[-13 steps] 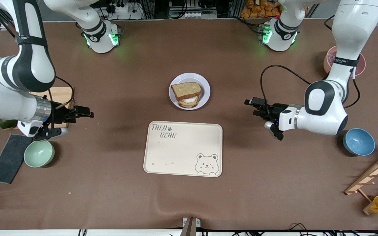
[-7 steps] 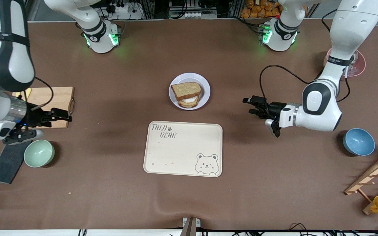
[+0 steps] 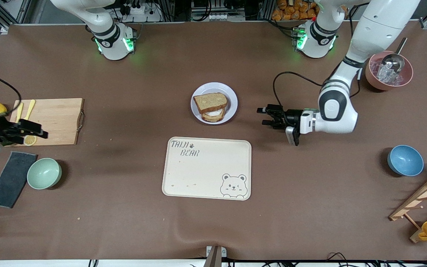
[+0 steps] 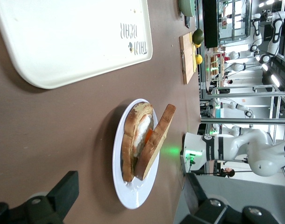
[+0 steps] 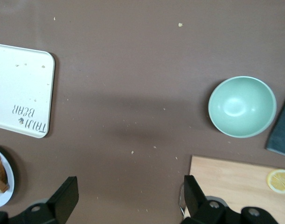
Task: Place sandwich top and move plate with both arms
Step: 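Retract the right gripper while the left gripper moves toward the plate, then grasp the rim of the white plate with the left gripper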
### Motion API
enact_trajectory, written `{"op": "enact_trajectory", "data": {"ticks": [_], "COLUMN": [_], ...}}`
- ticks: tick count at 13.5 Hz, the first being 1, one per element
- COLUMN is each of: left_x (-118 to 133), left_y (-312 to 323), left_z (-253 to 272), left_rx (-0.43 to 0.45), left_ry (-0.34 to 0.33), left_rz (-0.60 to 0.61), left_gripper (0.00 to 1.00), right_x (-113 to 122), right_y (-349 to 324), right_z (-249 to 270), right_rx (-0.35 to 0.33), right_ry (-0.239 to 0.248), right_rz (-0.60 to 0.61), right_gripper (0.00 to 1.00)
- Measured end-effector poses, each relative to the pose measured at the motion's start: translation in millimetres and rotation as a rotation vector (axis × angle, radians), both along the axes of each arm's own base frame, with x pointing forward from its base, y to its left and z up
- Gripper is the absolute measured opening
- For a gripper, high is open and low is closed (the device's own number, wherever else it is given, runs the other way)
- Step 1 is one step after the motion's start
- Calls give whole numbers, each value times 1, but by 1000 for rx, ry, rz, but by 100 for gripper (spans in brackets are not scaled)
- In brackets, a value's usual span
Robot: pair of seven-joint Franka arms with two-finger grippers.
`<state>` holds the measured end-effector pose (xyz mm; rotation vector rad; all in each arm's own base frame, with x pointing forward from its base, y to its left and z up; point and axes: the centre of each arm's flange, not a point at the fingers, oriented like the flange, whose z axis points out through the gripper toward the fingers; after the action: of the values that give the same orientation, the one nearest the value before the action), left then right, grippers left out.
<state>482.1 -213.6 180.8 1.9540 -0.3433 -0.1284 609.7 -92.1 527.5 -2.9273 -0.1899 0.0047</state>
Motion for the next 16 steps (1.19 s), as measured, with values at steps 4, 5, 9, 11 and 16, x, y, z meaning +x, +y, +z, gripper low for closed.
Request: {"op": "enact_trajectory", "data": {"ticks": [4,5,9,11,16], "left_x": [-18,-23,-46,-57,-88], "left_y": [-39,-49,-75,-80,-83], "left_z": [-8,-10,-23,-34,-59], "left_rx": [24,32,56,52,35], "left_ry": [7,12,24,17,15], "left_rz": [41,60,120,140,176], "left_gripper": [100,100,100,100,100], "right_x": [-42,-53,-71,-75,-77], "right_y": [-6,-5,-3,12,29], "right_z": [77,88,116,130,141], "right_rx": [-35,-34,-100,-156,-171], "right_ry": [-30,-19,-40,-62,-79], "right_rz": [24,19,-7,-11,-9], "right_gripper": [100,100,100,100,100]}}
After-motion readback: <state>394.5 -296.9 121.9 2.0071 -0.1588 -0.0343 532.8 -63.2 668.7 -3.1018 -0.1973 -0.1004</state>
